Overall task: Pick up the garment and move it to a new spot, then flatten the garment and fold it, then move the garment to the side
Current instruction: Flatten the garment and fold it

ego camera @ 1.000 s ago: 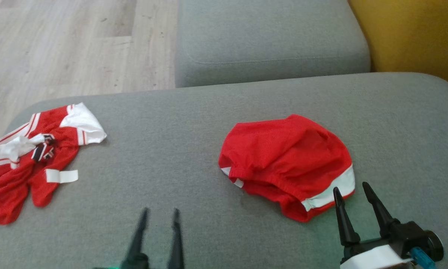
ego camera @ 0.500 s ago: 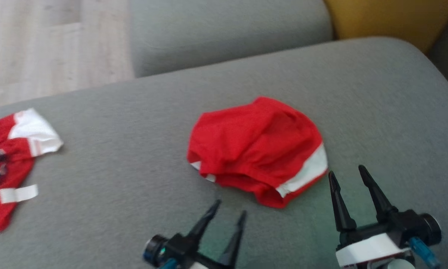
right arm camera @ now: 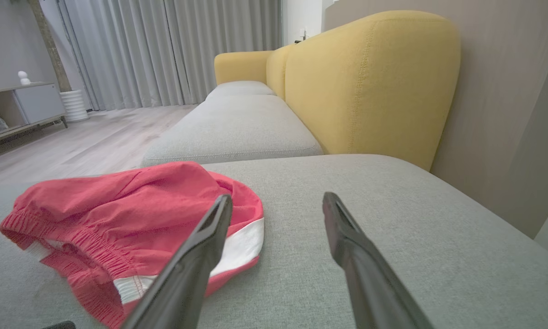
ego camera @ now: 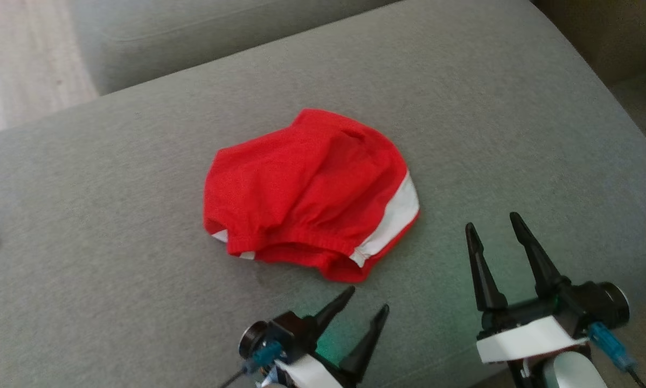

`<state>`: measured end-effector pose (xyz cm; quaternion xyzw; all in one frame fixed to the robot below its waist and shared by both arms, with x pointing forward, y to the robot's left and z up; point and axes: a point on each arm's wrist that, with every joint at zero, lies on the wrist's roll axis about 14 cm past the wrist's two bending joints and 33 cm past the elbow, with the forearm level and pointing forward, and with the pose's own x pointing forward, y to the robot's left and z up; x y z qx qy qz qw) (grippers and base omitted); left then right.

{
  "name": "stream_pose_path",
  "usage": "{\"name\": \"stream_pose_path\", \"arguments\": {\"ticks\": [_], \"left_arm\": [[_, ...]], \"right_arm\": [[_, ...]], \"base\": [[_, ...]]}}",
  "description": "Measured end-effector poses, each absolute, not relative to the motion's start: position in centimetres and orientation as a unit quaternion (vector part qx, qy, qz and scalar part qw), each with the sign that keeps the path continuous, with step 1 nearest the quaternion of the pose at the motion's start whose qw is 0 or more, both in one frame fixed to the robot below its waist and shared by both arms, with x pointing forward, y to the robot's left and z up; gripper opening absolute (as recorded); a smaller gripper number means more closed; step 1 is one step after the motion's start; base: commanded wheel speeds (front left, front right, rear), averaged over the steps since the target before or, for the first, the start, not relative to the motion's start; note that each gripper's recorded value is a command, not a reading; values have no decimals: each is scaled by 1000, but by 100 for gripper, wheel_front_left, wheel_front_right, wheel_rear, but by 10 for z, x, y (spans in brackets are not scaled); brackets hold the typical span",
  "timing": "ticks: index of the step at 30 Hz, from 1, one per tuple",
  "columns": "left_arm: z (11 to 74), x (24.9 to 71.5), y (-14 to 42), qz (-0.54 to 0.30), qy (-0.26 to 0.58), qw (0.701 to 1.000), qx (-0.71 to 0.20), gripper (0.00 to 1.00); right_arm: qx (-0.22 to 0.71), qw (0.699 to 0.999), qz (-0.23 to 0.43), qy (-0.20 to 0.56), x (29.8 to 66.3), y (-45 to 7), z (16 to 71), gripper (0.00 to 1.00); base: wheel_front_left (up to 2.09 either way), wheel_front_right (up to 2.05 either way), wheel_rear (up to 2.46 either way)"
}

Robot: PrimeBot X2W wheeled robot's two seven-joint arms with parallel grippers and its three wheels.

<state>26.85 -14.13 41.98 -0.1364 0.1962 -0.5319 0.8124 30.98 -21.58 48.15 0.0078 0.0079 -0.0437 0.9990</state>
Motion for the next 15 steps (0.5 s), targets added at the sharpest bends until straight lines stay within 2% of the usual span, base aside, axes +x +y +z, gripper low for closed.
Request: {"name": "stream_pose_path", "arguments": {"ticks": [5, 15], "left_arm": [[408, 280, -145, -511, 232, 813, -157, 100], [408, 305, -157, -499, 244, 813, -174, 100]], "right_arm": [[6, 998, -54, 3, 311, -222, 486, 100], [6, 998, -66, 9, 308, -228, 484, 100]], "base": [[0, 0, 0], [0, 0, 0]]}}
